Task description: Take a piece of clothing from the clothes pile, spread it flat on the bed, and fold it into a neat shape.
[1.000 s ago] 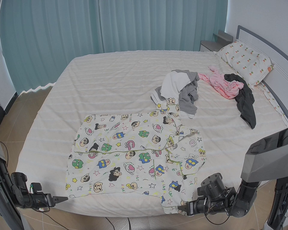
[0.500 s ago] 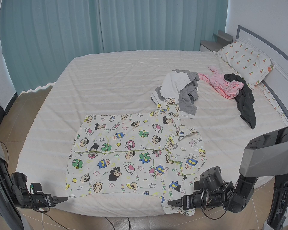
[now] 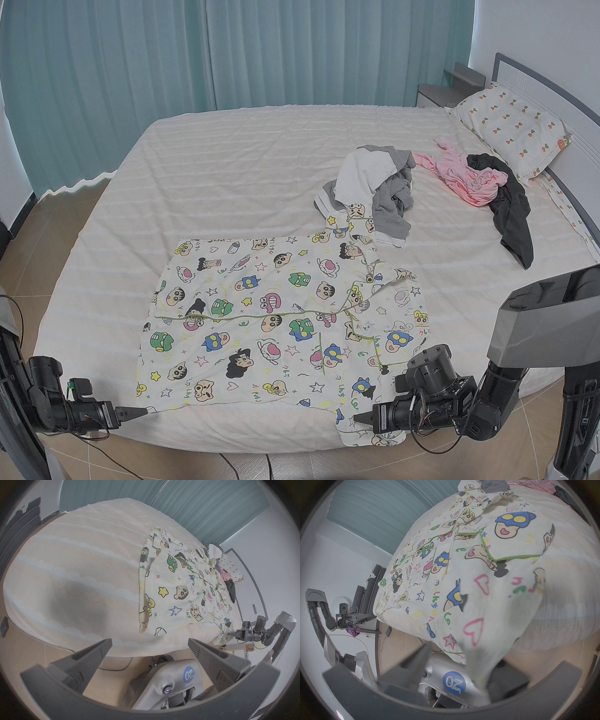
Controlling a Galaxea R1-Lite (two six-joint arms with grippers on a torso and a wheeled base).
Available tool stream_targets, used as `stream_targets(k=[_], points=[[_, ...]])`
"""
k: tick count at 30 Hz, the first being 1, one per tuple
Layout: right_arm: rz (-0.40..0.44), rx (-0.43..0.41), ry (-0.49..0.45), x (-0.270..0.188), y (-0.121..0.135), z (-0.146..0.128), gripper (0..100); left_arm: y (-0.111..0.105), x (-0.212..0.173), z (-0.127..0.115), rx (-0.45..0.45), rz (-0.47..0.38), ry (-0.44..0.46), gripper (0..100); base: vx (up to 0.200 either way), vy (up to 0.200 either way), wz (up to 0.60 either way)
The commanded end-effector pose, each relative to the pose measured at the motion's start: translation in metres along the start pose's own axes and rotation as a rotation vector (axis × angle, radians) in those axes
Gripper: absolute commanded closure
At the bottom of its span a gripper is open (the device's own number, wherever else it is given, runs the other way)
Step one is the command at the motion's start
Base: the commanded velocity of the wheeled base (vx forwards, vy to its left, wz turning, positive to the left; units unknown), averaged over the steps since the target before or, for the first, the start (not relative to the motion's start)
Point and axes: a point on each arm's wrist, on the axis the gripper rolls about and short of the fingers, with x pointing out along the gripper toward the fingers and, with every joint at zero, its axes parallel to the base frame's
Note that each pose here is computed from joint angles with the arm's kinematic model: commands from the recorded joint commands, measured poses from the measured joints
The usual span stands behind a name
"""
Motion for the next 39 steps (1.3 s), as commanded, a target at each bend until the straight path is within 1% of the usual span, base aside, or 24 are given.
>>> stream_targets(k=[1, 3, 4, 10, 13, 18, 20, 23, 28, 34, 35, 39], points=[[-0.007, 0.001, 0.001, 0.001, -0.001, -0.001, 100, -0.011, 0.008, 0.007, 0.027, 0.05, -0.002, 0, 0.0, 0.0, 0.0], [-0.005, 0.001, -0.002, 0.002, -0.001, -0.001, 100, -0.012, 0.016, 0.014, 0.035, 0.126, -0.026, 0, 0.0, 0.0, 0.0], [-0.005, 0.001, -0.002, 0.002, -0.001, -0.001, 100, -0.011, 0.019, 0.016, 0.031, 0.144, -0.039, 0, 0.0, 0.0, 0.0], [-0.005, -0.002, 0.002, 0.001, -0.001, -0.002, 100, -0.018, 0.037, 0.024, 0.017, 0.112, -0.092, 0, 0.0, 0.0, 0.0], [-0.004, -0.003, 0.001, 0.0, 0.0, -0.002, 100, -0.02, 0.047, 0.02, 0.031, 0.101, -0.074, 0, 0.0, 0.0, 0.0], [-0.004, -0.003, -0.003, -0.001, 0.0, -0.002, 100, -0.019, 0.063, 0.017, 0.06, 0.154, -0.078, 0, 0.0, 0.0, 0.0], [-0.004, -0.003, -0.001, -0.002, 0.0, -0.003, 100, -0.021, 0.066, 0.016, 0.071, 0.146, -0.083, 0, 0.0, 0.0, 0.0], [-0.001, -0.004, -0.008, -0.002, 0.0, -0.003, 100, -0.024, 0.068, 0.015, 0.082, 0.135, -0.085, 0, 0.0, 0.0, 0.0], [-0.001, -0.003, -0.008, -0.002, -0.001, -0.003, 100, -0.033, 0.067, 0.014, 0.054, 0.11, -0.083, 0, 0.0, 0.0, 0.0], [-0.001, -0.001, -0.008, -0.002, -0.001, -0.003, 100, -0.035, 0.067, 0.014, 0.057, 0.105, -0.082, 0, 0.0, 0.0, 0.0], [-0.003, 0.0, -0.007, -0.003, -0.001, -0.004, 100, -0.035, 0.067, 0.014, 0.057, 0.107, -0.082, 100, 0.0, 0.0, 0.0], [-0.024, -0.003, -0.023, -0.003, -0.001, -0.003, 100, -0.036, 0.064, 0.014, 0.058, 0.11, -0.087, 100, 0.0, 0.0, 0.0]])
